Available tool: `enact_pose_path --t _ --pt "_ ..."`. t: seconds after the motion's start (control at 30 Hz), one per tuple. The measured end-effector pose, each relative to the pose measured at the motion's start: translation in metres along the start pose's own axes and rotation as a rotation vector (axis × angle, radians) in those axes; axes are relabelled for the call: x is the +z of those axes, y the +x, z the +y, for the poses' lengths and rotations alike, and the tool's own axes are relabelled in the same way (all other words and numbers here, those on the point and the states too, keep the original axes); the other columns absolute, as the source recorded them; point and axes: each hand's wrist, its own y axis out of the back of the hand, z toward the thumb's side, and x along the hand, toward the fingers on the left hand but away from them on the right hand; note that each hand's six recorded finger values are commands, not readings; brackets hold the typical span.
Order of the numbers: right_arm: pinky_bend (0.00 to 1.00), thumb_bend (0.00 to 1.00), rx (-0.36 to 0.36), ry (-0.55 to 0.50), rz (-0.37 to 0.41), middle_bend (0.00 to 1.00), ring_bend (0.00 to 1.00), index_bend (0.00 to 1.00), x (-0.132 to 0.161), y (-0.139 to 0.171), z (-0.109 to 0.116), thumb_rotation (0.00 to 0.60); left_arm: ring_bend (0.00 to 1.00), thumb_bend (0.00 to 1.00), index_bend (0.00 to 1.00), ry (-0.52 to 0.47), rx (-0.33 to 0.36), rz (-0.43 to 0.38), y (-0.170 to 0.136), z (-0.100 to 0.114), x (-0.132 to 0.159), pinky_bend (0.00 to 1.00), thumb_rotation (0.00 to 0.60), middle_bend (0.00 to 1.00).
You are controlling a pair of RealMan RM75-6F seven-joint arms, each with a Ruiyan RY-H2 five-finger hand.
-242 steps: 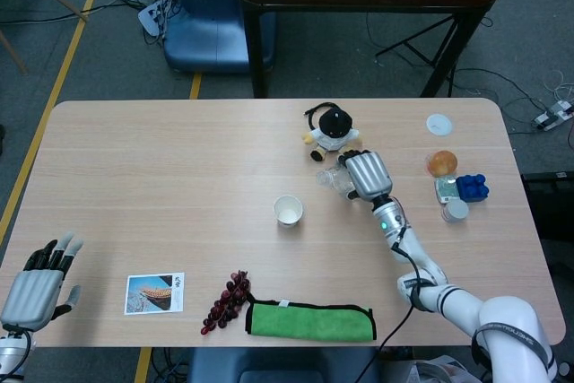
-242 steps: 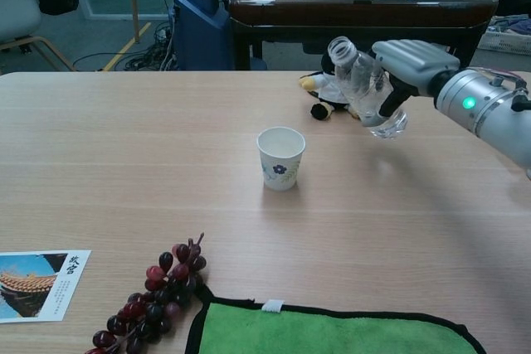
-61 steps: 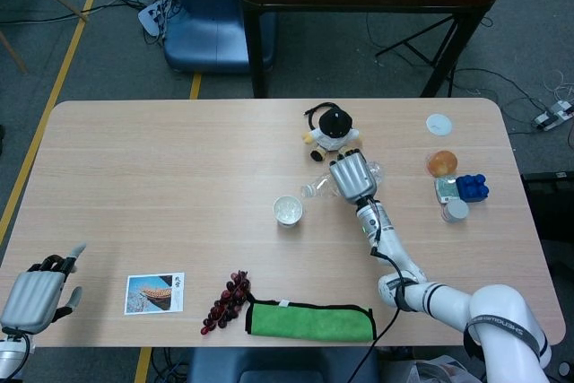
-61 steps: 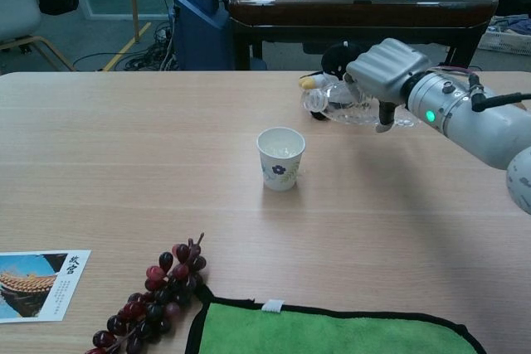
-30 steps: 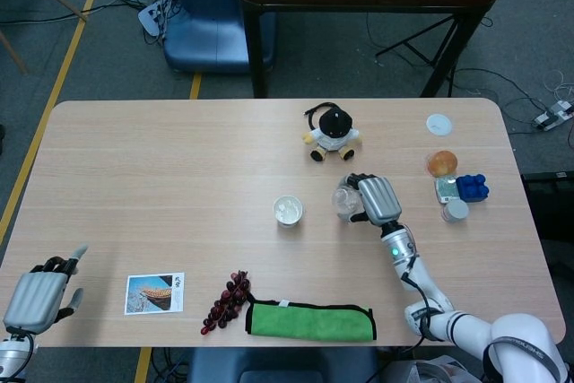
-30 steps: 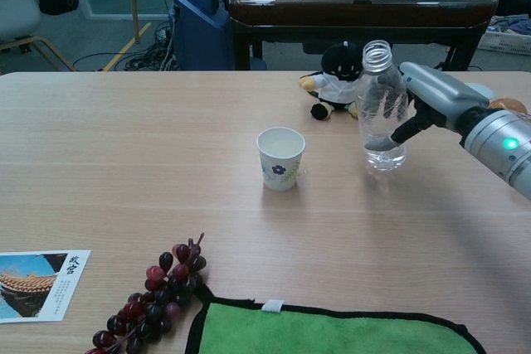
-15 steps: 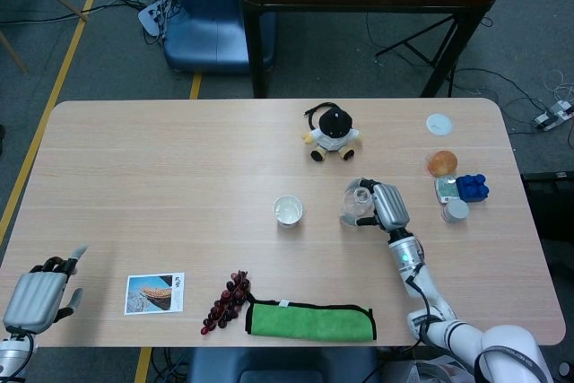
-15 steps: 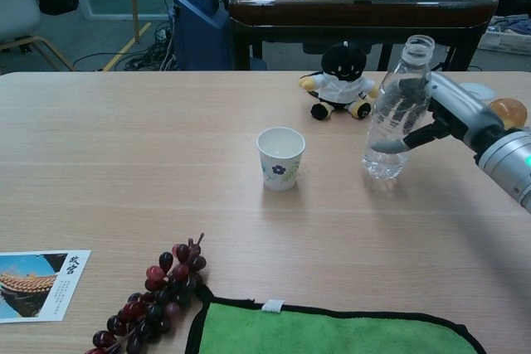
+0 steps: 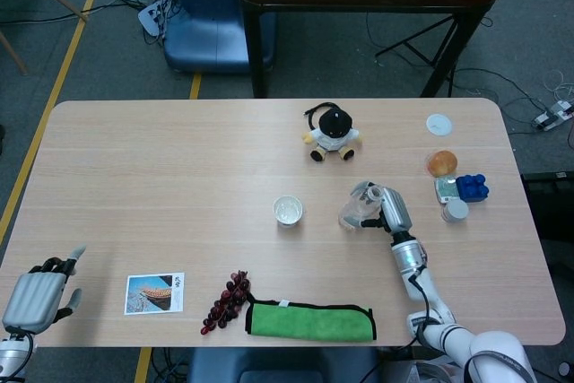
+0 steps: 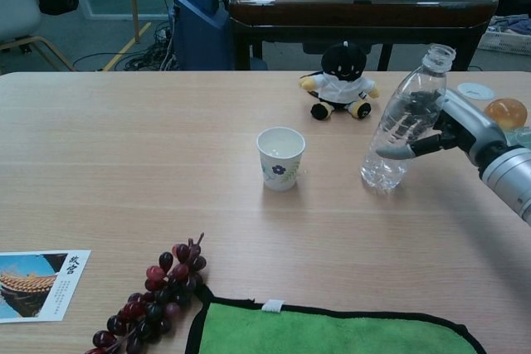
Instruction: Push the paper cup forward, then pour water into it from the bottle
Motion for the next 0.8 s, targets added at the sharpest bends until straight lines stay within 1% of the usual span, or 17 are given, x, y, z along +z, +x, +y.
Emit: enact_pose_path --t 0.1,0.23,0.33,0.47,0.57,0.67,0.8 --pt "0.51 0.16 0.009 -0.001 -0.006 0.59 0.47 0.61 -0.0023 -0.0007 -0.0018 0.600 0.25 0.37 0.12 -0.001 0.001 0.001 -0.0003 0.0003 -0.0002 0.41 0.600 0.40" --pt "0.51 0.13 0.027 0.004 -0.007 0.55 0.44 0.59 -0.0030 -0.0017 -0.0048 0.600 0.25 0.37 0.12 -0.001 0.003 0.002 -0.0007 0.0009 -0.0002 0.41 0.600 0.40" --pt "0.50 0.09 0.044 0.018 -0.006 0.48 0.38 0.52 -0.0038 -0.0019 -0.0055 0.600 0.25 0.38 0.12 0.000 0.001 0.004 -0.0007 0.0005 -0.0007 0.41 0.600 0.40" --pt "0.44 0.03 0.062 0.036 -0.008 0.36 0.29 0.42 -0.0059 -0.0017 -0.0048 0.600 0.25 0.37 0.12 -0.002 0.002 0.006 -0.0010 0.0008 -0.0012 0.41 0.600 0.40" --pt "0.39 0.00 0.079 0.033 -0.010 0.28 0.22 0.33 -0.0070 -0.0004 -0.0052 0.600 0.25 0.38 0.12 0.000 0.002 0.007 -0.0012 0.0008 -0.0019 0.41 0.600 0.40" --pt "0.35 0.00 0.089 0.044 -0.007 0.23 0.18 0.28 -0.0075 0.0014 -0.0030 0.600 0.25 0.37 0.12 0.001 0.001 0.006 -0.0012 0.0005 -0.0016 0.41 0.600 0.40" --pt "0.32 0.00 0.096 0.062 -0.002 0.19 0.16 0.22 -0.0070 0.0028 0.0015 0.600 0.25 0.37 0.12 0.003 0.002 0.005 -0.0014 0.0003 -0.0008 0.41 0.600 0.40"
